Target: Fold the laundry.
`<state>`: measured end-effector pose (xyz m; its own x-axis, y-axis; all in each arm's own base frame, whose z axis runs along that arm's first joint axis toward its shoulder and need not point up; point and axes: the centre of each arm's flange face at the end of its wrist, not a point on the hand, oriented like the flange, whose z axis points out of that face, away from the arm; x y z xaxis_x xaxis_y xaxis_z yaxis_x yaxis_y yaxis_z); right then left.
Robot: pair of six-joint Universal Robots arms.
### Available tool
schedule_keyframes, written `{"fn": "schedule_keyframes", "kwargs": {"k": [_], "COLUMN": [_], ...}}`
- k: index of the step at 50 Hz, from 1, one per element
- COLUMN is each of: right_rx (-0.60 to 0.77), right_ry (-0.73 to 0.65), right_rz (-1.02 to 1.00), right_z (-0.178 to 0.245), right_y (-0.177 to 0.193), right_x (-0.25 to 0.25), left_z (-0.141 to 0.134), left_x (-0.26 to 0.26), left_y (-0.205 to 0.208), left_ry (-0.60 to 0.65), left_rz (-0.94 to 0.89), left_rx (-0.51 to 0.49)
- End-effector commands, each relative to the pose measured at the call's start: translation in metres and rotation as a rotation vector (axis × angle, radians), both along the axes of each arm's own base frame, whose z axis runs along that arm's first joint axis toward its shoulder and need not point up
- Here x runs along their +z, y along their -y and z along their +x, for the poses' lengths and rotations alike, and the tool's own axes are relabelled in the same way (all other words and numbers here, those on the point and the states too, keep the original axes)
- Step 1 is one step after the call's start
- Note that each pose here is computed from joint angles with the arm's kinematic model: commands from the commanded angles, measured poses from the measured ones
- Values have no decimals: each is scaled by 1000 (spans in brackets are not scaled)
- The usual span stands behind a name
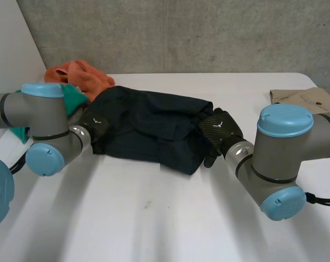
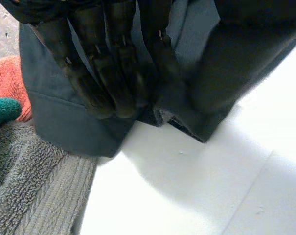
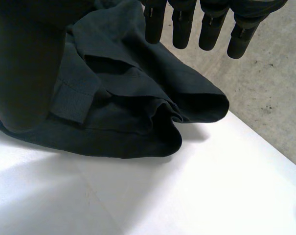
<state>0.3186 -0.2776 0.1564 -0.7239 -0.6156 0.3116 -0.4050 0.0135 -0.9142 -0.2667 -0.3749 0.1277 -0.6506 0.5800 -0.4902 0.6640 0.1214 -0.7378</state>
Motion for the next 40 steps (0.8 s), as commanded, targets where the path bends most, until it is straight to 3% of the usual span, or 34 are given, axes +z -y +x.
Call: {"fn": "schedule_keyframes", "kwargs": {"k": [1, 9, 13, 15, 20, 25, 29, 34, 40], "right_rx": [-3, -20, -21, -21, -24, -39, -62, -129, -215], "right_ry": [4, 23, 28, 31, 33, 37, 46, 63, 80], "right_rz": [-4, -11, -4, -4, -7, -5, -12, -15, -28], "right_z": [-1, -5, -5, -5, -6, -9, -14, -25, -41], "right_y": [1, 8, 7, 7, 7, 11, 17, 30, 47], "right_x": [2, 9, 9, 9, 11, 11, 13, 15, 20], "left_z": [2, -6, -19, -27, -57, -105, -136, -160, -168], "left_x": [29, 206, 264, 275, 268, 211, 156, 100, 97], "left_y": [7, 9, -1, -6, -20, -47, -67, -89, -101], "left_ry": [-18, -332, -467, -506, -628, -705, -704, -652, -606], "left_rz": [-84, -676, -866, -876, -728, -391, -187, -57, -94], "left_rx": [17, 36, -10, -33, -141, -350, -451, -473, -425]}}
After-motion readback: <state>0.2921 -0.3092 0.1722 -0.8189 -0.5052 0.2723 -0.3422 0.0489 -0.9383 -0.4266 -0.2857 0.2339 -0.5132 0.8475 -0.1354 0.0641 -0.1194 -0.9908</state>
